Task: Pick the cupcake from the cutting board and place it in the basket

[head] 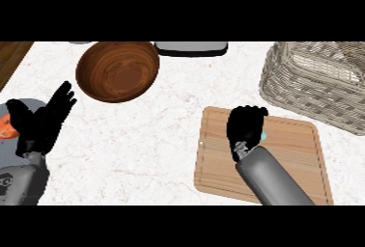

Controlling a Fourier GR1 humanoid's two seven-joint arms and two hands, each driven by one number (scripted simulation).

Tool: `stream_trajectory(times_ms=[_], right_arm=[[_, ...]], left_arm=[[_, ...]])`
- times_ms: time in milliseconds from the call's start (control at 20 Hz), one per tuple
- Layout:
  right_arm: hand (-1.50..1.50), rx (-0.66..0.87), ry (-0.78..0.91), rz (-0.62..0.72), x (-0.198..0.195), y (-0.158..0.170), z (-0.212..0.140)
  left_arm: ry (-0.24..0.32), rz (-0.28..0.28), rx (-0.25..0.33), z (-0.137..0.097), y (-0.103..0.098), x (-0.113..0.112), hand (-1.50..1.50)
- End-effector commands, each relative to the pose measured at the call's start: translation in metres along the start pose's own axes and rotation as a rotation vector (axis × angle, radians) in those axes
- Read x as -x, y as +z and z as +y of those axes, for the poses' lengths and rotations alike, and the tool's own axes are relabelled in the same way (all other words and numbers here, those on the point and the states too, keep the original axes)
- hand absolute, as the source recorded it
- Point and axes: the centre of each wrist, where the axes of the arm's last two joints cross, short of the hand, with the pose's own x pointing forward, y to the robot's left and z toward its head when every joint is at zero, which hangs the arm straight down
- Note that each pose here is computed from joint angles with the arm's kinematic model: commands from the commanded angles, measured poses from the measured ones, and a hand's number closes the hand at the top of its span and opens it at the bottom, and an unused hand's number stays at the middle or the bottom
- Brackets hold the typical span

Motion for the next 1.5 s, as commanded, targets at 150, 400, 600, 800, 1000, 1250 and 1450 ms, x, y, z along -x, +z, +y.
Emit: stream_trajectory(times_ms=[150, 400, 600, 800, 1000, 1250, 1450], right_arm=[[1.5, -0.056, 0.11, 0.019, -0.009, 0.004, 0.032], [1.5, -0.065, 0.149, 0.042, -0.002, -0.022, 0.035], [1.5, -0.054, -0.417, -0.311, -0.014, 0.036, 0.007], [1.5, -0.069, -0.721, -0.505, -0.012, 0.069, 0.003], [1.5, -0.097, -0.857, -0.541, -0.022, 0.096, 0.016], [1.5, 0.069, -1.205, -0.664, -0.005, 0.123, -0.024], [1.5, 0.265, -1.36, -0.699, 0.008, 0.152, -0.047]], left_arm=[[0.0, -0.015, -0.004, 0.004, 0.0, -0.007, 0.0], [0.002, -0.001, 0.0, -0.001, -0.001, 0.005, 0.0], [0.011, -0.002, 0.025, -0.006, -0.005, 0.002, 0.0], [0.01, -0.009, 0.017, -0.011, -0.002, 0.003, 0.0], [-0.004, -0.018, 0.015, -0.001, 0.0, -0.003, 0.0], [0.019, -0.003, 0.006, -0.019, -0.005, -0.003, 0.0], [0.015, 0.005, 0.004, 0.003, 0.005, 0.008, 0.0]])
